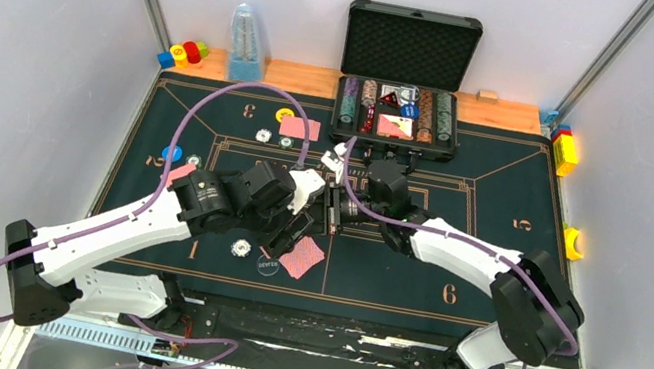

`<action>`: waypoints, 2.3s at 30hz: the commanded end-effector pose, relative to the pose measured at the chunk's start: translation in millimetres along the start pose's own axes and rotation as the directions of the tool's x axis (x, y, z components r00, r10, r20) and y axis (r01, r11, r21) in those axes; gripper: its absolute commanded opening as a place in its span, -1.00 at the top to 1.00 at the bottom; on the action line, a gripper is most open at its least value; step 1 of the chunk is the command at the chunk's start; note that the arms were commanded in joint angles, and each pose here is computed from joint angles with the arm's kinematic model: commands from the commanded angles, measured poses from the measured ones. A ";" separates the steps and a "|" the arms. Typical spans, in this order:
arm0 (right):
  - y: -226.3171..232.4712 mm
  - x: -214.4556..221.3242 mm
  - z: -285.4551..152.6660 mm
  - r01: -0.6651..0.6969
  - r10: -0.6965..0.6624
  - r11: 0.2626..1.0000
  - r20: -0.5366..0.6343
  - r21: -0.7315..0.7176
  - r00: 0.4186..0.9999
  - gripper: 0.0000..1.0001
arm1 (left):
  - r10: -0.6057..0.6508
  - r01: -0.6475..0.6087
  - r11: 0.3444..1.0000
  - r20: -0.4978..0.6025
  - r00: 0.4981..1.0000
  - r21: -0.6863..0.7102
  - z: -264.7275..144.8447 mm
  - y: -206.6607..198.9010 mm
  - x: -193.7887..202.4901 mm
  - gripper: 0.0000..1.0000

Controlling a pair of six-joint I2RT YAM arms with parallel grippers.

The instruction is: Distribute texas hold em gaming equipment

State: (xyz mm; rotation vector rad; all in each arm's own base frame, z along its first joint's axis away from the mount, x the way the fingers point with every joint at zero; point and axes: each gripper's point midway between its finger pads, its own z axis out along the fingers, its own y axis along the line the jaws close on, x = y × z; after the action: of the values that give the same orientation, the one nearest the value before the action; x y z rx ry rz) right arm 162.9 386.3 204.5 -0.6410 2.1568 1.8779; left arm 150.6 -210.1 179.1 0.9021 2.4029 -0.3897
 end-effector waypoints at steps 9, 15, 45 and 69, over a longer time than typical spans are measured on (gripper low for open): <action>10.6 -6.0 -22.7 0.038 -0.037 0.999 0.044 -0.024 0.998 0.95 | 0.000 -0.001 1.000 0.061 0.998 0.020 -6.8 -4.1 -15.1 1.00; 18.2 -4.0 -25.8 0.029 -0.026 0.998 0.047 -0.058 0.999 1.00 | 0.001 -0.002 1.000 0.057 0.998 0.022 -5.9 -4.4 -14.1 1.00; 21.0 -1.2 -22.7 -0.241 0.245 0.956 0.005 -0.165 0.969 1.00 | 0.010 -0.009 0.992 0.006 1.000 -0.123 0.4 12.2 -22.7 -0.42; 15.3 0.7 -25.3 -0.202 0.204 0.977 0.023 -0.071 0.979 0.05 | 0.047 -0.048 0.994 -0.017 0.999 -0.096 6.5 4.4 -24.3 1.00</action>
State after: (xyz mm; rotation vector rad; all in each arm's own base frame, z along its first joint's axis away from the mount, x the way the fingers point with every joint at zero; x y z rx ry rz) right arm 163.5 362.6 200.5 -0.2980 2.2989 2.0648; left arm 161.5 -218.4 173.6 0.9382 2.4463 -0.2474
